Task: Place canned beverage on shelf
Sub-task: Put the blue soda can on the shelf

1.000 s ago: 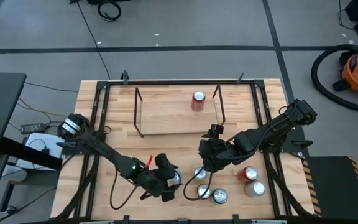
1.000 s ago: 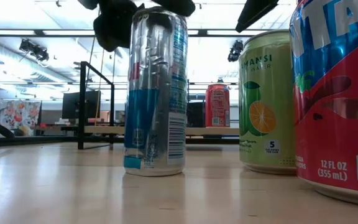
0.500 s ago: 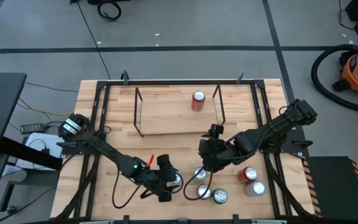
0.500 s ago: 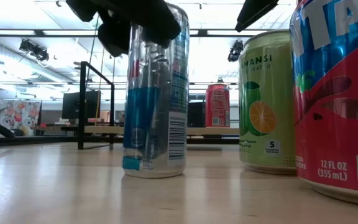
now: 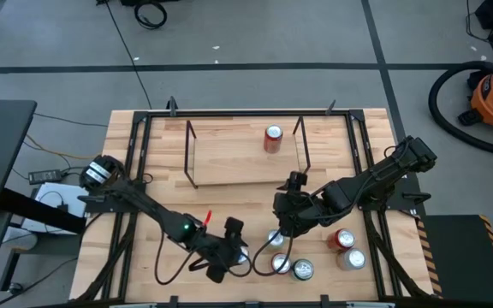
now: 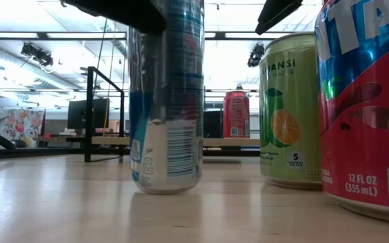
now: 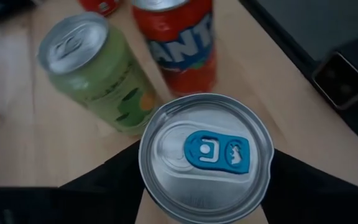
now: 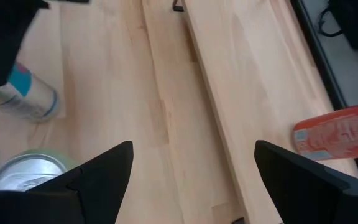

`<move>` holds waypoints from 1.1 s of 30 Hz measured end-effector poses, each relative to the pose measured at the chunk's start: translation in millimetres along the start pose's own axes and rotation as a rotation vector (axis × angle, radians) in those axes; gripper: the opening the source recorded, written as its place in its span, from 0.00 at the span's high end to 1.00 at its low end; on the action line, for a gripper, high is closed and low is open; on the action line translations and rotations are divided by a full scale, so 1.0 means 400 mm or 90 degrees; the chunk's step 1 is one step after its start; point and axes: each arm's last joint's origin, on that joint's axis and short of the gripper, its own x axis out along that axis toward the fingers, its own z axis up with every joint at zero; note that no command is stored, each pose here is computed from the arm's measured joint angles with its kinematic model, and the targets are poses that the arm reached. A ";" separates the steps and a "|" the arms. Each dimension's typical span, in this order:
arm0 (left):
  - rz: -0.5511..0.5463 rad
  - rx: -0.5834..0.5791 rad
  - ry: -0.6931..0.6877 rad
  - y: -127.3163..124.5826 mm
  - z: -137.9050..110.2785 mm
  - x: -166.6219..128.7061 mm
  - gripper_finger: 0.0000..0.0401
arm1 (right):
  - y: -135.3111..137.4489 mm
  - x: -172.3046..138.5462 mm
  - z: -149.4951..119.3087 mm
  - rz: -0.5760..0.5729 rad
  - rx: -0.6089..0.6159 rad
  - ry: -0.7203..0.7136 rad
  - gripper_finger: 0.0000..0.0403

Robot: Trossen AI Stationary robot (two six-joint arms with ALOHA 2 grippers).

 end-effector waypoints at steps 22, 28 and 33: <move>-0.018 0.004 0.071 0.144 -0.038 0.011 0.19 | 0.012 -0.003 0.009 0.041 0.046 -0.013 0.14; -0.003 -0.013 0.052 0.139 -0.019 -0.024 0.16 | 0.014 -0.004 0.007 0.042 0.060 -0.011 0.14; 0.059 -0.022 0.048 0.117 -0.003 -0.073 0.16 | 0.015 -0.004 0.008 0.044 0.072 -0.013 0.14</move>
